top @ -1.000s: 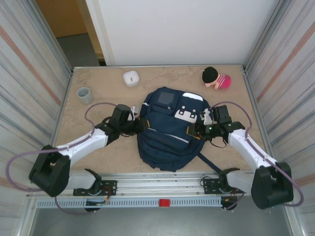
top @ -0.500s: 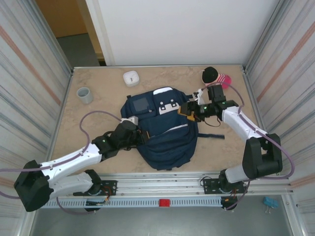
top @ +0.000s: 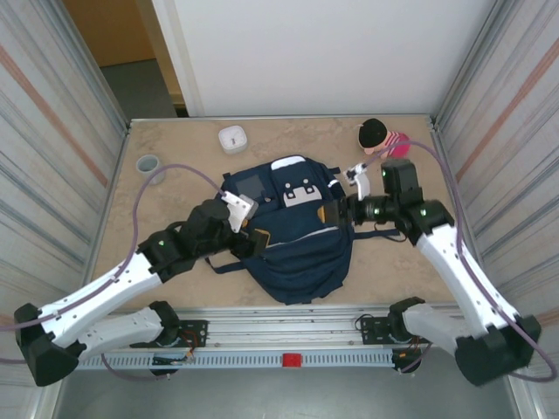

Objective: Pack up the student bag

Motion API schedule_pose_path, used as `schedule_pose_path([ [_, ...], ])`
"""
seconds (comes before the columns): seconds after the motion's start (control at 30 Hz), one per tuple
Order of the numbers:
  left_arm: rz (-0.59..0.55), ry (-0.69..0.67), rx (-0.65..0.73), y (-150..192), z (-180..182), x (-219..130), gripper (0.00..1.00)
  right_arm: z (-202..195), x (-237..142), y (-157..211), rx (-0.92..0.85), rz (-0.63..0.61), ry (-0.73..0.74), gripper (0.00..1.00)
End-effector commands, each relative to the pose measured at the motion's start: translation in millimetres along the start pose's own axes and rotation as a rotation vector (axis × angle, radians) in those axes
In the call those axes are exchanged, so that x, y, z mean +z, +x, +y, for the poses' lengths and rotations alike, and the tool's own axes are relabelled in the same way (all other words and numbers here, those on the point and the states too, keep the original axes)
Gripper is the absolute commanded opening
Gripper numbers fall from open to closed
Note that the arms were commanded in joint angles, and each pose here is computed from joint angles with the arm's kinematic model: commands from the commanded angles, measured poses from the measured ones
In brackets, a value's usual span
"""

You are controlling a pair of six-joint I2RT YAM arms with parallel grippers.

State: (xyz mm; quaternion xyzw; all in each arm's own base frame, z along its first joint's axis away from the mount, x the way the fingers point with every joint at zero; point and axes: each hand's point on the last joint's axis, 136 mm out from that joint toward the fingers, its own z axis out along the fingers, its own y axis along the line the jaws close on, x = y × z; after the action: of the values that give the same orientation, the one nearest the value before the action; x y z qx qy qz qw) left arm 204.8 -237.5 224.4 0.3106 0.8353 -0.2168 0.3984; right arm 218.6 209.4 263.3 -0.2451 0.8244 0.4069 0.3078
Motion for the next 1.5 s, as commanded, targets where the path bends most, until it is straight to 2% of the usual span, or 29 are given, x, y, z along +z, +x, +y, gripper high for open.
schedule_pose_path([
  [0.0, 0.109, 0.119, 0.593, 24, -12, -13, 0.72, 22, 1, 15, -0.474, -0.050, 0.038, 0.65],
  [0.07, 0.143, 0.134, 0.811, 40, -8, -8, 0.73, 33, 5, 32, -0.684, -0.060, 0.039, 0.63],
  [0.17, 0.174, 0.107, 0.991, 52, 4, 3, 0.78, 33, 14, 52, -0.907, -0.040, 0.067, 0.64],
  [0.23, 0.172, 0.093, 1.071, 57, 12, 11, 0.79, 26, 23, 67, -1.023, 0.023, 0.097, 0.65],
  [0.37, 0.132, 0.098, 1.155, 64, 19, 26, 0.83, 10, 45, 101, -1.294, 0.173, 0.193, 0.65],
  [0.57, 0.200, 0.118, 1.194, 85, 28, 55, 0.81, -9, 64, 122, -1.462, 0.276, 0.283, 0.65],
  [0.6, 0.200, 0.127, 1.194, 86, 27, 59, 0.78, -13, 66, 123, -1.482, 0.287, 0.304, 0.65],
  [0.7, 0.184, 0.130, 1.195, 84, 21, 68, 0.59, -26, 74, 127, -1.513, 0.318, 0.355, 0.64],
  [0.9, 0.198, 0.215, 1.134, 91, -9, 61, 0.13, -52, 82, 112, -1.450, 0.270, 0.431, 0.61],
  [0.97, 0.176, 0.238, 1.099, 94, -24, 57, 0.09, -58, 80, 97, -1.413, 0.210, 0.451, 0.60],
  [1.1, 0.079, 0.240, 0.998, 86, -51, 49, 0.07, -72, 69, 69, -1.337, 0.115, 0.474, 0.59],
  [1.17, 0.025, 0.210, 0.959, 77, -59, 48, 0.08, -73, 61, 57, -1.306, 0.082, 0.480, 0.59],
  [1.2, 0.002, 0.174, 0.936, 70, -57, 47, 0.12, -71, 57, 55, -1.299, 0.078, 0.482, 0.59],
  [1.27, -0.033, 0.098, 0.915, 59, -44, 46, 0.37, -60, 52, 59, -1.312, 0.086, 0.463, 0.60],
  [1.33, -0.048, 0.057, 0.907, 52, -21, 46, 0.56, -48, 49, 70, -1.352, 0.120, 0.442, 0.60],
  [1.47, -0.013, 0.046, 0.878, 39, 24, 49, 0.74, -32, 46, 88, -1.388, 0.169, 0.415, 0.61],
])
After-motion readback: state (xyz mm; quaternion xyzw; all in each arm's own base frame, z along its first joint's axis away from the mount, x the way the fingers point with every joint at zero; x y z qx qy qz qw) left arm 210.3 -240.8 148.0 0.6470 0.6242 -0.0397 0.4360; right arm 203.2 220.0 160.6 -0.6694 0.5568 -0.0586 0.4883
